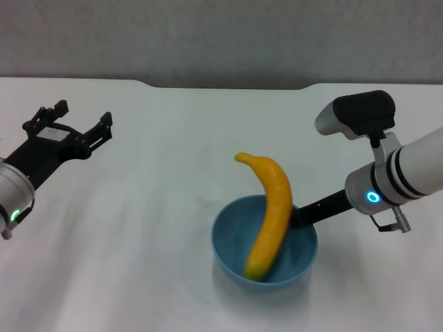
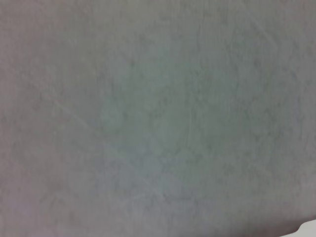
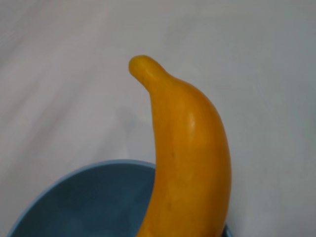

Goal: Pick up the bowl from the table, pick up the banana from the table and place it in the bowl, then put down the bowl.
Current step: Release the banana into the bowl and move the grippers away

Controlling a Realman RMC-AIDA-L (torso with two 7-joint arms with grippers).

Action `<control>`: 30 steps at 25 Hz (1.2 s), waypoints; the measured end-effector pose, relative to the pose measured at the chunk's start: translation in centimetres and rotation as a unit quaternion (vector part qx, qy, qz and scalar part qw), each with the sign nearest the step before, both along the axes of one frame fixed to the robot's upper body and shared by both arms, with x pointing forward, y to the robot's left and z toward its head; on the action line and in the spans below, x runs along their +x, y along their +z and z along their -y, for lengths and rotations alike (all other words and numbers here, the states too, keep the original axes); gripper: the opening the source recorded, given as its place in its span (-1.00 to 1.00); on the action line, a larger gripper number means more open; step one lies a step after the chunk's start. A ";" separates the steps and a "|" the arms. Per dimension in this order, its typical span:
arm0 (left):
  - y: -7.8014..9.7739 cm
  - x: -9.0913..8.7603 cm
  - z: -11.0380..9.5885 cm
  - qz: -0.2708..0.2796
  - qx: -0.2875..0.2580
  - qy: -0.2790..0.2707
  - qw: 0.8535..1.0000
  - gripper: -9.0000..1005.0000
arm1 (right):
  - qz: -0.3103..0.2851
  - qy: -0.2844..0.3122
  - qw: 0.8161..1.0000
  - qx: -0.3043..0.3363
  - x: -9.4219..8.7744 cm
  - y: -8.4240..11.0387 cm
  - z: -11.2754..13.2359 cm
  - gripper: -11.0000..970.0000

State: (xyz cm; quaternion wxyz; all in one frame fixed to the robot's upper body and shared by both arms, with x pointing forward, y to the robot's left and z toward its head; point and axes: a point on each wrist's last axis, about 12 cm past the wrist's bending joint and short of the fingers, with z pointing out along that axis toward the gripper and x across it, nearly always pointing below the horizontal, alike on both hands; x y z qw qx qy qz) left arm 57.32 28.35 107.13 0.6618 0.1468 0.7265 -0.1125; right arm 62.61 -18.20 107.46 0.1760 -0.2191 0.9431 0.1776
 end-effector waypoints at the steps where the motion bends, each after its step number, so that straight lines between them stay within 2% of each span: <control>1: 0.0 0.0 0.0 -0.001 0.000 0.000 1.000 0.78 | 0.001 -0.001 1.000 0.000 0.0 0.0 0.0 -0.74; 9: -0.2 -0.4 -0.2 -0.001 -0.002 0.001 1.000 0.78 | 0.005 -0.004 1.000 0.000 0.1 0.0 0.1 -0.73; 20: -0.5 -0.8 -0.5 -0.006 -0.004 0.006 1.000 0.78 | 0.039 -0.001 0.999 0.018 -0.3 0.5 0.7 -0.46; 25: -0.9 -1.1 -1.0 -0.010 -0.005 0.011 1.000 0.78 | 0.060 0.023 0.996 0.060 -1.2 1.4 0.2 0.03; 30: -1.3 -1.7 -2.1 -0.003 -0.026 0.016 1.000 0.78 | 0.087 0.038 0.993 0.070 -2.0 2.1 0.9 0.38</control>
